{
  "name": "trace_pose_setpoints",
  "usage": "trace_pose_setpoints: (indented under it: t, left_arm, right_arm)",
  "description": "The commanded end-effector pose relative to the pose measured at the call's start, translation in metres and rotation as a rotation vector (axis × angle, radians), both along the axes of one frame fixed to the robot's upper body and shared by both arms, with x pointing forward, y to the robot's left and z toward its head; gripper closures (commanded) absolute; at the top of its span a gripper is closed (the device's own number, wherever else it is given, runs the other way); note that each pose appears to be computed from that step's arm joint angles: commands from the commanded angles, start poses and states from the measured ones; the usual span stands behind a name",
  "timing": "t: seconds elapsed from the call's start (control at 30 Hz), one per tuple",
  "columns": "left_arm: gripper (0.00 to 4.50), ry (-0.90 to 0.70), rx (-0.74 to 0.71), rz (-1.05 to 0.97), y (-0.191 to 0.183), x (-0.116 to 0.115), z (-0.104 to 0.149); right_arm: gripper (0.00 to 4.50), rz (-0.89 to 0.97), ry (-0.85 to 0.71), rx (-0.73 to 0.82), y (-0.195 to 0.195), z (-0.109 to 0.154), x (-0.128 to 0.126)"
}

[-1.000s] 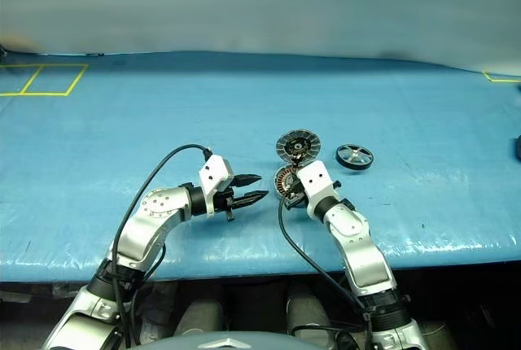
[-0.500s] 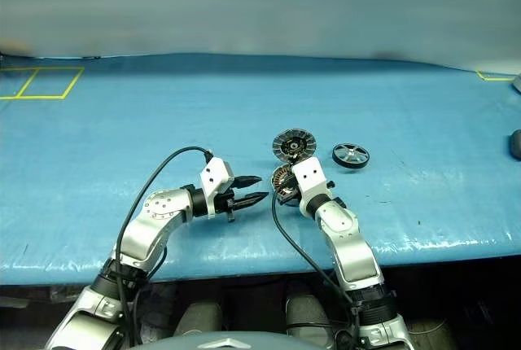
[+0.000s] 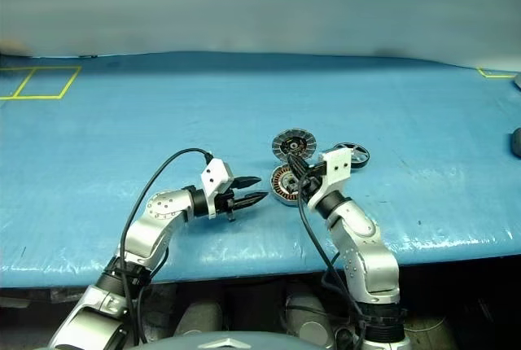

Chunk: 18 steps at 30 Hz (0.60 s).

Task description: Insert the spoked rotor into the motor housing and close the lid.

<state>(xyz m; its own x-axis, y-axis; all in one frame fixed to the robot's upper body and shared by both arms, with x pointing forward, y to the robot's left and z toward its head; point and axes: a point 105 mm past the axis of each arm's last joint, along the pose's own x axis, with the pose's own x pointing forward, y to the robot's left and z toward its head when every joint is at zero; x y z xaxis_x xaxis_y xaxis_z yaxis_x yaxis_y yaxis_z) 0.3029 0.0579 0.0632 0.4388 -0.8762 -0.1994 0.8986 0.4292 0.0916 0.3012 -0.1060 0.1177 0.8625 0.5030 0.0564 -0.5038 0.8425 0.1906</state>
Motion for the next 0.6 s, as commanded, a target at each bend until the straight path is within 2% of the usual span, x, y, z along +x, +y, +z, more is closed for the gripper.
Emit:
trace_pose_setpoints:
  t: [0.03, 0.17, 0.27, 0.37, 0.43, 0.53, 0.6]
  left_arm:
    - [2.52, -0.039, -0.020, -0.010, -0.001, 0.002, 0.008]
    - [2.52, -0.045, -0.023, -0.014, -0.001, 0.002, 0.009]
    - [2.52, -0.055, -0.029, -0.025, 0.000, 0.002, 0.011]
    - [2.52, -0.067, -0.045, -0.024, 0.002, 0.002, 0.017]
    - [2.52, -0.079, -0.055, -0.013, 0.003, 0.005, 0.022]
    - [2.52, -0.087, -0.060, -0.012, 0.001, 0.005, 0.027]
    - [2.52, -0.088, -0.063, -0.012, -0.001, 0.003, 0.028]
  right_arm:
    - [4.48, -0.038, -0.039, -0.044, -0.013, 0.012, -0.001]
    - [4.48, -0.034, -0.023, -0.241, -0.036, 0.009, -0.007]
    - [4.48, -0.047, -0.042, -0.507, -0.071, 0.018, -0.006]
    - [4.48, -0.043, -0.055, -0.668, -0.090, 0.029, 0.002]
    - [4.48, -0.041, -0.054, -0.840, -0.107, 0.031, 0.018]
    - [3.89, -0.008, -0.101, -1.000, -0.110, 0.040, 0.040]
    - [3.26, 0.050, -0.109, -1.076, -0.103, 0.041, 0.052]
